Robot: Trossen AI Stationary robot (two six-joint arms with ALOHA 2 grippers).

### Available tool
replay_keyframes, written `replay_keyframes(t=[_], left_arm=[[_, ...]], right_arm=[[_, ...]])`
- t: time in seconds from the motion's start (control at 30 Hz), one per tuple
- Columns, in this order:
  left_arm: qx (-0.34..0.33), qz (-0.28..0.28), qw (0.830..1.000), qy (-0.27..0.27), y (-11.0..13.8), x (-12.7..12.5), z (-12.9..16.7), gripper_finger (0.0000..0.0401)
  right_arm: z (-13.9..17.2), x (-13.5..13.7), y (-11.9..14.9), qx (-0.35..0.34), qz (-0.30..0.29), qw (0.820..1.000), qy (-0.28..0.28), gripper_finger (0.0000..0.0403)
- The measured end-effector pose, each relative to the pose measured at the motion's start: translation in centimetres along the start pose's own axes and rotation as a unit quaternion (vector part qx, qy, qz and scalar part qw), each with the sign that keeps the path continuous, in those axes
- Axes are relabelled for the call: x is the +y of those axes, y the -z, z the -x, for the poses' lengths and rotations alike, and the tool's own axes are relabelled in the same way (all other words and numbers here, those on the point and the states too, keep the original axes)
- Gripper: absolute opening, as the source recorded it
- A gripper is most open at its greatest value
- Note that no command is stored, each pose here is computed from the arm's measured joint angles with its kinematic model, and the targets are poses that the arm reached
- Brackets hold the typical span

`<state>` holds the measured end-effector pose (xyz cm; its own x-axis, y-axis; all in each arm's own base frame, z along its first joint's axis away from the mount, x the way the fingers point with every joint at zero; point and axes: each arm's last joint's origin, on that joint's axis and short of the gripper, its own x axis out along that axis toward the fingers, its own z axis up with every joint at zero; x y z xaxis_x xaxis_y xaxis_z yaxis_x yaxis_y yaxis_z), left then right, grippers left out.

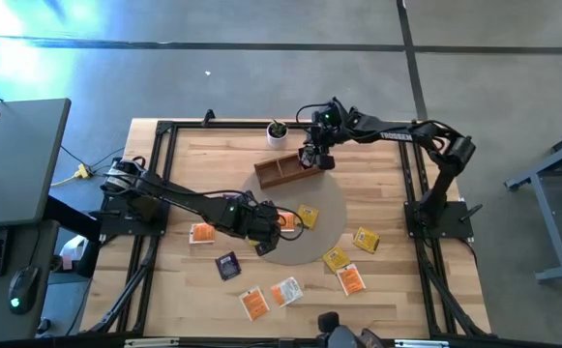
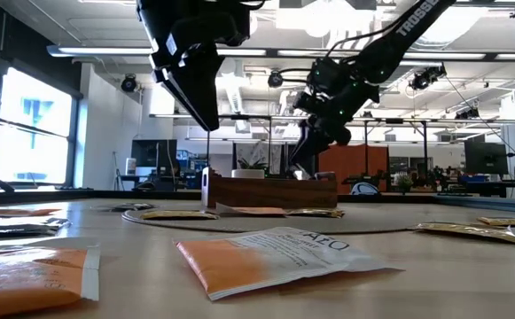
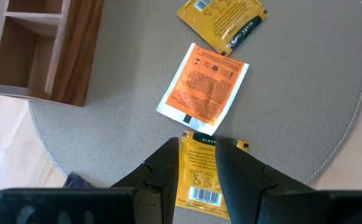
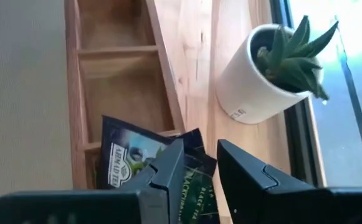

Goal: Pick & Place Tea
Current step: Put the bottom purple tea bag into the right section of the wooden organizer

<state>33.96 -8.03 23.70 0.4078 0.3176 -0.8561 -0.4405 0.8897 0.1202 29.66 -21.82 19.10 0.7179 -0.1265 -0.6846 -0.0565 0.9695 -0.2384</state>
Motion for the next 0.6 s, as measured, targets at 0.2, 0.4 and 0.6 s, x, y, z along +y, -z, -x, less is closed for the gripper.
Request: replay_keyframes(t=[0.2, 0.4, 0.6], left_arm=[[0.003, -0.003, 1.0, 0.002, 0.0, 0.0, 0.0, 0.0103], [0.003, -0.003, 1.0, 0.002, 0.1, 0.0, 0.0, 0.0103], [0.003, -0.003, 1.0, 0.002, 0.1, 0.0, 0.0, 0.0103]], right_arm=[[0.6, -0.9, 0.7, 0.002, -0.011, 1.0, 0.012, 0.0094], [1.1, -1.7, 1.5, -0.017, -0.04, 0.999, -0.019, 0.0094], [0.4, -1.5, 2.0, -0.039, -0.049, 0.996, -0.061, 0.0094]])
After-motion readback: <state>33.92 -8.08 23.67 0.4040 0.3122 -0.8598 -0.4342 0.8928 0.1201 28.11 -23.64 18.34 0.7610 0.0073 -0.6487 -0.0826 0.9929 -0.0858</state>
